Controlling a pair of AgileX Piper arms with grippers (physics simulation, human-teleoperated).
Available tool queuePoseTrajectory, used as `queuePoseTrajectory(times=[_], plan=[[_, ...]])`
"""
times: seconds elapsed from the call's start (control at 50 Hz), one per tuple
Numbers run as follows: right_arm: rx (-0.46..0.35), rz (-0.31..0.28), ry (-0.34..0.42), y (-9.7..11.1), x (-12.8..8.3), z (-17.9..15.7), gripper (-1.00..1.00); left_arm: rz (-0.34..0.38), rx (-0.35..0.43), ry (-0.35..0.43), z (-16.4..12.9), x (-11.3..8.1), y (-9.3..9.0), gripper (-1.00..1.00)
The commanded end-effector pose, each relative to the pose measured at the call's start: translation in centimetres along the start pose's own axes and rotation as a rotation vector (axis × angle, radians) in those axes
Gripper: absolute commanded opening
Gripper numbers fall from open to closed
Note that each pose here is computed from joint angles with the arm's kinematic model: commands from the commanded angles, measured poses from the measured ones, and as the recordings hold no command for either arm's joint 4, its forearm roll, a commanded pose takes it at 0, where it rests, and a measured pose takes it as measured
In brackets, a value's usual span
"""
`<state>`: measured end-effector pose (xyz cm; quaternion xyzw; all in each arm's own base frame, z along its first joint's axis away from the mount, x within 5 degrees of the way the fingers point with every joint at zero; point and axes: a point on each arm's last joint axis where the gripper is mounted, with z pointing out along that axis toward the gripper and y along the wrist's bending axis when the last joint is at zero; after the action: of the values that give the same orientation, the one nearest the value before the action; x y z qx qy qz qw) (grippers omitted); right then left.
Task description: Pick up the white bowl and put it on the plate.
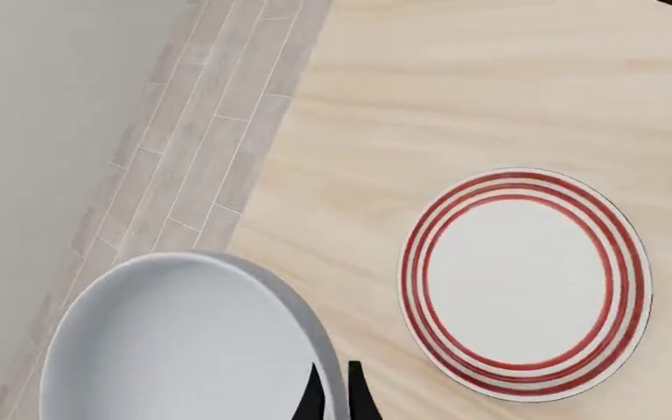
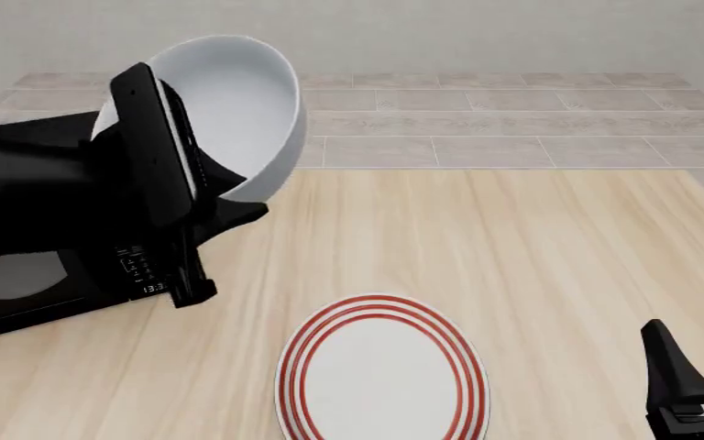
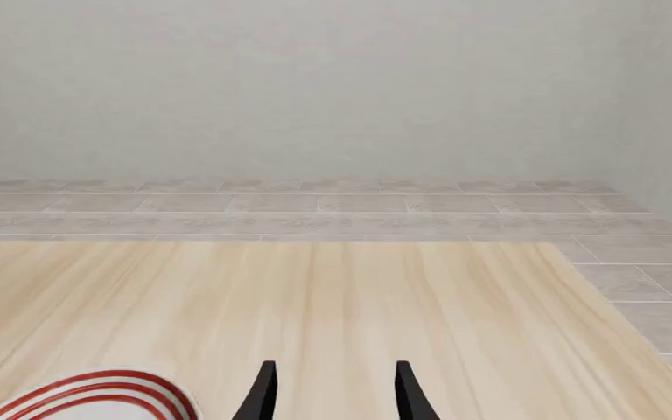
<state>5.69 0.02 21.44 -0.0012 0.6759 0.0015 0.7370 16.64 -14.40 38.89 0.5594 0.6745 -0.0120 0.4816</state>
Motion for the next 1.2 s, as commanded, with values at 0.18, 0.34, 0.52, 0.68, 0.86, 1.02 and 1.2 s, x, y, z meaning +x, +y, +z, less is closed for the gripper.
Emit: queuePoseTrajectory(times=[0.18, 0.34, 0.52, 0.68, 0.86, 1.02, 1.2], plan=[[0.004, 0.0, 0.001, 0.0, 0.0, 0.0, 1.0, 0.003, 0.088, -0.043, 0.7, -1.0, -2.6, -1.0], [0.004, -0.001, 0.001, 0.0, 0.0, 0.0, 1.0, 0.004, 0.129, -0.061, 0.9, -1.5, -3.7, -1.0], [0.004, 0.0, 0.001, 0.0, 0.0, 0.0, 1.0, 0.018, 0.158, -0.064, 1.7, -1.4, -4.8, -1.0], [0.004, -0.001, 0.001, 0.0, 0.0, 0.0, 1.0, 0.027, 0.185, -0.066, 2.5, -1.6, -5.6, -1.0], [0.004, -0.001, 0.001, 0.0, 0.0, 0.0, 1.0, 0.018, 0.204, -0.071, 2.9, -1.8, -6.3, -1.0], [0.004, 0.0, 0.001, 0.0, 0.0, 0.0, 1.0, 0.018, 0.221, -0.074, 3.1, -1.8, -6.9, -1.0], [0.004, -0.001, 0.001, 0.0, 0.0, 0.0, 1.0, 0.026, 0.247, -0.079, 3.3, -1.7, -7.9, -1.0]])
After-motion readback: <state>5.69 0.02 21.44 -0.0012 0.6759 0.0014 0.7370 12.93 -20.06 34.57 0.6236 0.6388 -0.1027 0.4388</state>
